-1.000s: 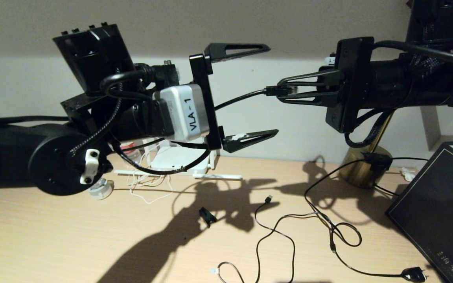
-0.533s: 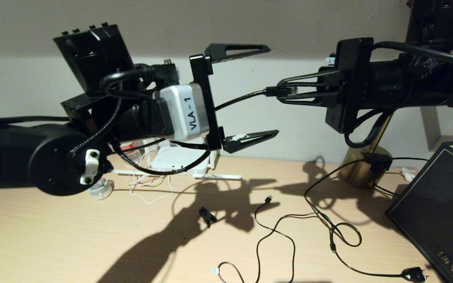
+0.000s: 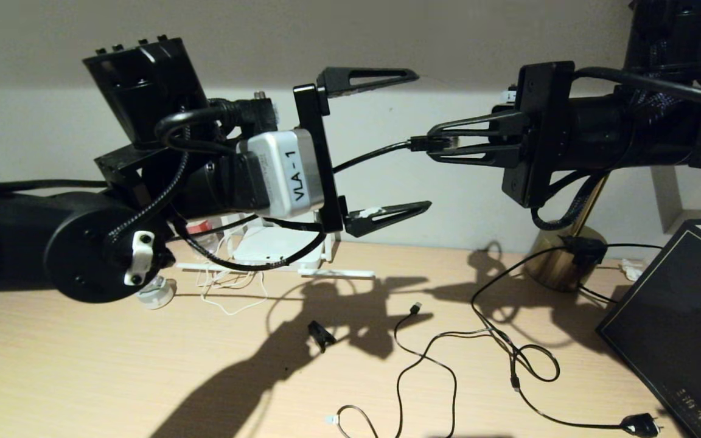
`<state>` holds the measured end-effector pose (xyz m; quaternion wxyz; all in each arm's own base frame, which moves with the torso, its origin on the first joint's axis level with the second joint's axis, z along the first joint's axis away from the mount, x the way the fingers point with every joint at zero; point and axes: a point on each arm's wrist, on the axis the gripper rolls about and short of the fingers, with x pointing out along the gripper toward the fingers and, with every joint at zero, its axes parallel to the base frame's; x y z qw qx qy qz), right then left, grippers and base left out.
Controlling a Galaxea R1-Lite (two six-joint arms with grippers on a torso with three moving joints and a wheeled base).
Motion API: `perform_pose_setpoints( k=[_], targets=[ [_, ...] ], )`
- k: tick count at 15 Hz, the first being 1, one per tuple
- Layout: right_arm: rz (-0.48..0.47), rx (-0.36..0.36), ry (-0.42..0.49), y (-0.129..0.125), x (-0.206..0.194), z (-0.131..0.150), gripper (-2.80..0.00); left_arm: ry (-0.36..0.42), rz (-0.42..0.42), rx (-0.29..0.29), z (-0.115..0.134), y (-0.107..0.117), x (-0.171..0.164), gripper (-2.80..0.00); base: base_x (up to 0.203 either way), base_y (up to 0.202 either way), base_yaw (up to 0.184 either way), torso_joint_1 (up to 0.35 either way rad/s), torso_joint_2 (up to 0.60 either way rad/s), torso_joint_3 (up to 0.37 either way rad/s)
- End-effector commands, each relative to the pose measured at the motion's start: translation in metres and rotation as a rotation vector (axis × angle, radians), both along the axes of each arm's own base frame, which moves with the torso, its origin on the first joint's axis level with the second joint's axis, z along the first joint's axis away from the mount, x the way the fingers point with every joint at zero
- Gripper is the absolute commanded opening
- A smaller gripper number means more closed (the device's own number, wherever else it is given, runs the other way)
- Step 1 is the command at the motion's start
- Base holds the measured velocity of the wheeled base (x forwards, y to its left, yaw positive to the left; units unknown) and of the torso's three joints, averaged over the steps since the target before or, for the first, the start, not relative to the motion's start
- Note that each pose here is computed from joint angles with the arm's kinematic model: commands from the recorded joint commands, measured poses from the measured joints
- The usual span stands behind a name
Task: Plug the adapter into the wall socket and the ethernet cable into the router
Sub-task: Hand it to the other hand
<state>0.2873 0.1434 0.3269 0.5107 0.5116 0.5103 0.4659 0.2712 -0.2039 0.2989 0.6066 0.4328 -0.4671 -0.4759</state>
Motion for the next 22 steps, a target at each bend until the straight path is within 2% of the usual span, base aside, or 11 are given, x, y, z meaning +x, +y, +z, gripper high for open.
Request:
perform_pose_setpoints(
  k=[1,2,19,20,22],
  targets=[
    [0.007,0.001,0.009,0.0003,0.0001,-0.0001,-2.80,-0.011,-0.004,-0.001,0.0004,0.0000,-0.0002,0.00,0.000,0.000,0.000,0.000,0.00,0.000],
    [0.007,0.001,0.009,0.0003,0.0001,-0.0001,-2.80,-0.011,-0.007,-0.001,0.0004,-0.0009,-0.0009,-2.80,0.000,0.000,0.000,0.000,0.00,0.000],
    [0.008,0.001,0.009,0.0007,-0.0002,-0.0001,-2.80,-0.004,-0.015,0.003,-0.0016,-0.0028,-0.0035,-2.80,0.000,0.000,0.000,0.000,0.00,0.000],
    [0.008,0.001,0.011,0.0008,-0.0001,-0.0005,-2.80,-0.006,-0.010,0.001,-0.0009,-0.0017,-0.0032,0.00,0.000,0.000,0.000,0.000,0.00,0.000],
    [0.008,0.000,0.012,0.0004,-0.0009,-0.0003,-2.80,-0.010,-0.007,-0.001,0.0004,-0.0007,-0.0030,0.00,0.000,0.000,0.000,0.000,0.00,0.000]
  ],
)
